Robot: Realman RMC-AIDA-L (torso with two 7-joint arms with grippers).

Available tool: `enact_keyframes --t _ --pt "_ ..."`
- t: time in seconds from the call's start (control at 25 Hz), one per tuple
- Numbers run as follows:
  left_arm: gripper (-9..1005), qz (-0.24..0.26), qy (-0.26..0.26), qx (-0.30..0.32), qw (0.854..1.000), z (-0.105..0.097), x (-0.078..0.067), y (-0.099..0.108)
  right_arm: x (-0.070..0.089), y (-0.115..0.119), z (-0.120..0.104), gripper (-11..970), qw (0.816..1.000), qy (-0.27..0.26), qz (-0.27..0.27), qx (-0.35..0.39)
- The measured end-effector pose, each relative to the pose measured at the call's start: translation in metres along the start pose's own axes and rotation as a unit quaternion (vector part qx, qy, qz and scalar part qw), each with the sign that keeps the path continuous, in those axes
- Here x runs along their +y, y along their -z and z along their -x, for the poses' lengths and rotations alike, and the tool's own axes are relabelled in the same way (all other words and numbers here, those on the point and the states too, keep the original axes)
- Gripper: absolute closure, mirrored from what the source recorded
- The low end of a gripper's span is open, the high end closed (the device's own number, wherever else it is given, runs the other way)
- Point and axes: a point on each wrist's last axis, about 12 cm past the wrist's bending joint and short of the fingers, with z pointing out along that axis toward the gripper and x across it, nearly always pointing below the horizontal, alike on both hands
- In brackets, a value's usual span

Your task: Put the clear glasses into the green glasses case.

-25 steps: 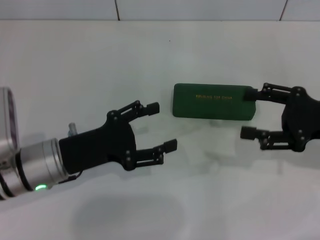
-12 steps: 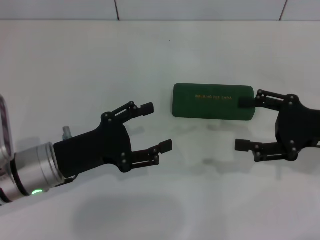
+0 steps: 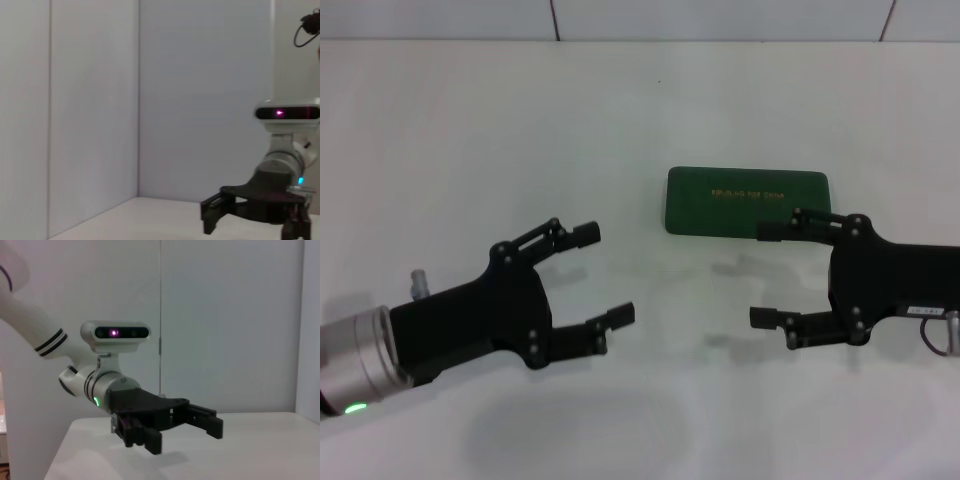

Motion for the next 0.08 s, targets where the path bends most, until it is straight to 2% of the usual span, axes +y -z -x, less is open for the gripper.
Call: enact_keyframes --t 0.08 --pt "103 -0.008 -0.002 0.000 1.000 -0.0002 -0.0021 0.0011 0.0016 0.0004 -0.0014 76 1.000 0.006 -0.001 0.000"
